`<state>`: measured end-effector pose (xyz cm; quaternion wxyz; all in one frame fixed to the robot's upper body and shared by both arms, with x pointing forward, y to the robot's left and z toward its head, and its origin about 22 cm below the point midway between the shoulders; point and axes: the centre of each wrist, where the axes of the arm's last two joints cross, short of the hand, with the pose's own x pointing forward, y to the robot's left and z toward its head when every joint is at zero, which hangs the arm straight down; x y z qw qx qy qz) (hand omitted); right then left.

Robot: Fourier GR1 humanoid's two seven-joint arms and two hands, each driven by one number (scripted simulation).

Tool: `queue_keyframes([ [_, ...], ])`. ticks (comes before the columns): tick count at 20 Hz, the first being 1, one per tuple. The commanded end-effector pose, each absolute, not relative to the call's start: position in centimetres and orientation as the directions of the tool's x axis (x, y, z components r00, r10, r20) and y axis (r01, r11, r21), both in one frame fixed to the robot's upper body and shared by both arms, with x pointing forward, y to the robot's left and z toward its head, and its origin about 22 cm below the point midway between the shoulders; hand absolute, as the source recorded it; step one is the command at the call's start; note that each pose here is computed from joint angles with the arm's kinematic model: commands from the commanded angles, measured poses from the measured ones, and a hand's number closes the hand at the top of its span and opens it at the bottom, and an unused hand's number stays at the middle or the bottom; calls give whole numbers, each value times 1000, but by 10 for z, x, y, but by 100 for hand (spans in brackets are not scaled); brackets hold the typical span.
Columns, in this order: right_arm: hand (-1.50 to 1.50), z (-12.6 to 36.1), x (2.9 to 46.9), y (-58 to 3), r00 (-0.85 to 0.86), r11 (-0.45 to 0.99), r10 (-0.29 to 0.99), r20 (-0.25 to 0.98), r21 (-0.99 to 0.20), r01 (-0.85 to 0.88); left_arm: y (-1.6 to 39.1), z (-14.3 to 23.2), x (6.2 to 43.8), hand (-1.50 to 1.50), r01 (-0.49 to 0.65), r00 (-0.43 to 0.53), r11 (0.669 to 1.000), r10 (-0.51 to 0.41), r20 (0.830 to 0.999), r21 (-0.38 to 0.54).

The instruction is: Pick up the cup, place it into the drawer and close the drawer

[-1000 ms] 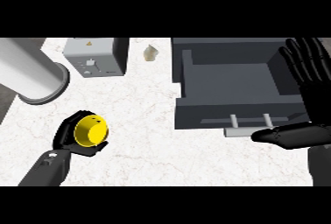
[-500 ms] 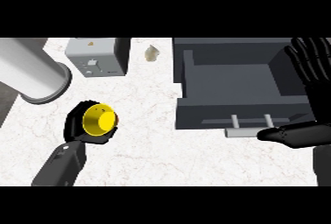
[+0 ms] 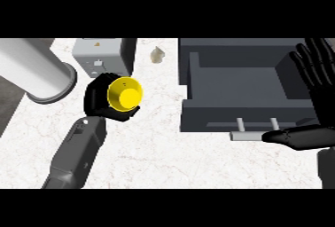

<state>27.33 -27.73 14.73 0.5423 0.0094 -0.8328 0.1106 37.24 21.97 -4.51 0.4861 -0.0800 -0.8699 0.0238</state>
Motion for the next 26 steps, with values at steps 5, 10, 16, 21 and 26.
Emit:
queue_keyframes([
  [5,-150,148,270,-274,-429,972,117,896,-192,-135,138,60,415,150,255,-554,965,193,810,-56],
  [10,-150,150,273,-257,-412,978,104,905,-168,-122,112,129,427,150,243,-517,970,146,843,-19],
  [16,-150,157,282,-268,-428,976,114,897,-181,-121,62,175,435,150,198,-508,979,68,859,39],
  [21,-150,140,278,-278,-425,968,111,898,-194,-157,44,169,443,150,168,-411,980,-25,911,103],
  [26,-150,159,290,-268,-458,966,86,885,-186,-177,32,160,444,150,95,-339,977,-148,929,191],
])
